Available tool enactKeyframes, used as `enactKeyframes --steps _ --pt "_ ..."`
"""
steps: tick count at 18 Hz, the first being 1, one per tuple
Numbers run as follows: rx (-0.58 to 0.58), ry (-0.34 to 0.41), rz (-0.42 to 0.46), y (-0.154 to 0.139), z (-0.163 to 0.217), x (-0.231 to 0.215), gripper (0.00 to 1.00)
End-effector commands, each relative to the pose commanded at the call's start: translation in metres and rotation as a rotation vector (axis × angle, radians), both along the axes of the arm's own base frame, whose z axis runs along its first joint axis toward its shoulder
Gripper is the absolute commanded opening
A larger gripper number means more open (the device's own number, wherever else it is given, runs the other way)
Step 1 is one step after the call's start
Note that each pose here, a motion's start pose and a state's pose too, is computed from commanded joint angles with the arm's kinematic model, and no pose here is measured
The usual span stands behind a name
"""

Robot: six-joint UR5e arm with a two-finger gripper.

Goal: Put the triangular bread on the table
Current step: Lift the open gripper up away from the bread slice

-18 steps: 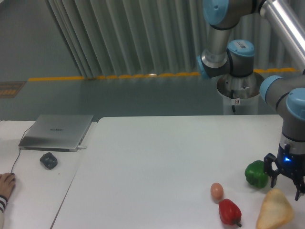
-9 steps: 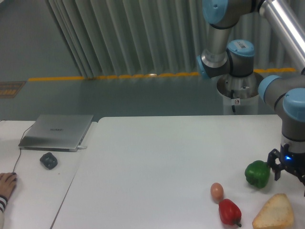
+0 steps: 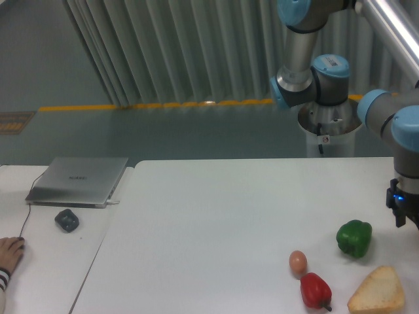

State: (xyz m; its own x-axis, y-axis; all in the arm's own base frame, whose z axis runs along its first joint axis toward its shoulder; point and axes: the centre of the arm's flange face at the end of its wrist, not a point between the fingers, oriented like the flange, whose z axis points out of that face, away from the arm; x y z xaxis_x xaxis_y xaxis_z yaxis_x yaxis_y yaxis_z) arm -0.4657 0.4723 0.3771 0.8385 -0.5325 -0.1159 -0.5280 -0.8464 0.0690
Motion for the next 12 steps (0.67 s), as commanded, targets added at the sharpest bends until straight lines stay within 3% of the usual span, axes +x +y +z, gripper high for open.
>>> enactKeyframes --steps 8,12 --pt "-0.036 -0.052 -0.154 -0.049 0.013 -0.025 1.0" --pt "-0.023 -0.059 -0.158 -0.059 0.016 -0.03 1.0"
